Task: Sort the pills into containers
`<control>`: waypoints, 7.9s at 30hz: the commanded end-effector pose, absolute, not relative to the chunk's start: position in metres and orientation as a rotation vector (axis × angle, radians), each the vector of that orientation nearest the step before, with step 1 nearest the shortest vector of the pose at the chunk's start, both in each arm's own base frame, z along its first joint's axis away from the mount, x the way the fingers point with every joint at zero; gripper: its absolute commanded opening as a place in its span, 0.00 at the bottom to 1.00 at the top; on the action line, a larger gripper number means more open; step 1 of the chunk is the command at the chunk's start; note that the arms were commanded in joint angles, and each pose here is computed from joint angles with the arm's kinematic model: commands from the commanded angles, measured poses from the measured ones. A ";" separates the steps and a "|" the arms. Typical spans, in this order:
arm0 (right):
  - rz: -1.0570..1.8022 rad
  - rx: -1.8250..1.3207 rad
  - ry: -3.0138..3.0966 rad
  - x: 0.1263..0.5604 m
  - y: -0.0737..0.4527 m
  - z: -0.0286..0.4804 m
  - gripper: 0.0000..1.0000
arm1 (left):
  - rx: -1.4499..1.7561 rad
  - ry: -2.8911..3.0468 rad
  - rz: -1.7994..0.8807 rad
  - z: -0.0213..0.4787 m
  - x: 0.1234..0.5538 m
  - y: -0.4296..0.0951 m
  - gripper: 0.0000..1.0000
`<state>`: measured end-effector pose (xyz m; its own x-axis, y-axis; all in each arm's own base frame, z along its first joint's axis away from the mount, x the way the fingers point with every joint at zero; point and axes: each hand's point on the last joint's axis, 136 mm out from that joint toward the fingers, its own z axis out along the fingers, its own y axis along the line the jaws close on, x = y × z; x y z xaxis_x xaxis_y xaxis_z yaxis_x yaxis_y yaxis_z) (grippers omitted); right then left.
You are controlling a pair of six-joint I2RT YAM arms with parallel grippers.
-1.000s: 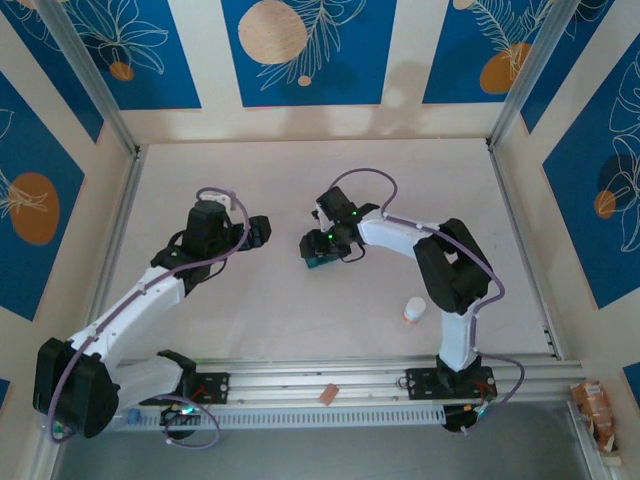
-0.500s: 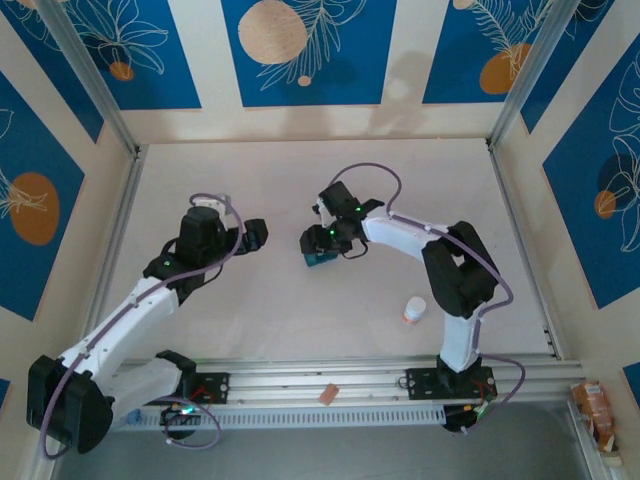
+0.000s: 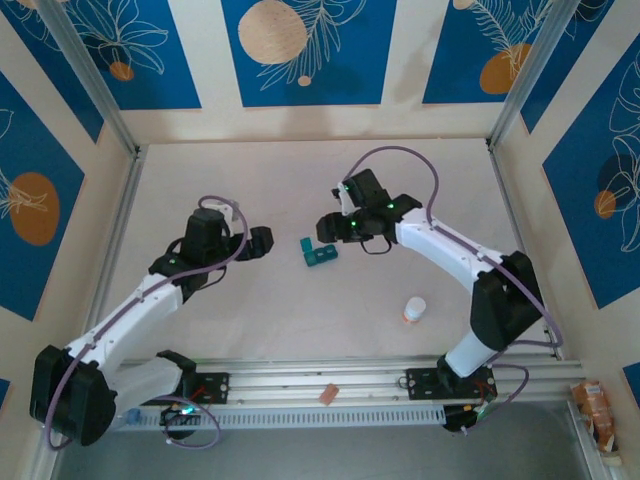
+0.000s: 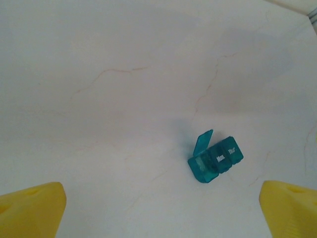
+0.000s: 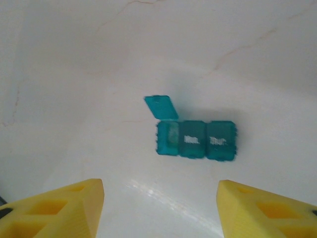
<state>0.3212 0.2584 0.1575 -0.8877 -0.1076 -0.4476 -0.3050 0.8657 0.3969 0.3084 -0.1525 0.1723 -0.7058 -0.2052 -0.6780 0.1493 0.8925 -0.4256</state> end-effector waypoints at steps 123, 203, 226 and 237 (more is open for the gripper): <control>1.156 -0.489 2.804 0.331 0.286 0.212 0.29 | 0.935 1.566 -0.797 0.199 0.312 -0.302 0.95; 1.205 0.082 2.222 0.309 0.226 0.277 0.76 | 0.756 1.632 -0.966 0.249 0.312 -0.303 0.00; 1.186 -0.011 2.157 0.313 0.267 0.292 0.79 | 0.787 1.688 -1.084 0.236 0.302 -0.330 0.00; 1.207 -0.036 2.203 0.318 0.279 0.282 0.70 | 0.809 1.685 -1.089 0.236 0.301 -0.335 0.00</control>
<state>0.3181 0.2713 0.2692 -0.8144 0.2767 -0.5100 -0.2651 0.6044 0.7513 0.3038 -0.3268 0.2197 -0.3674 0.0476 -0.9288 0.8481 0.4271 -0.3136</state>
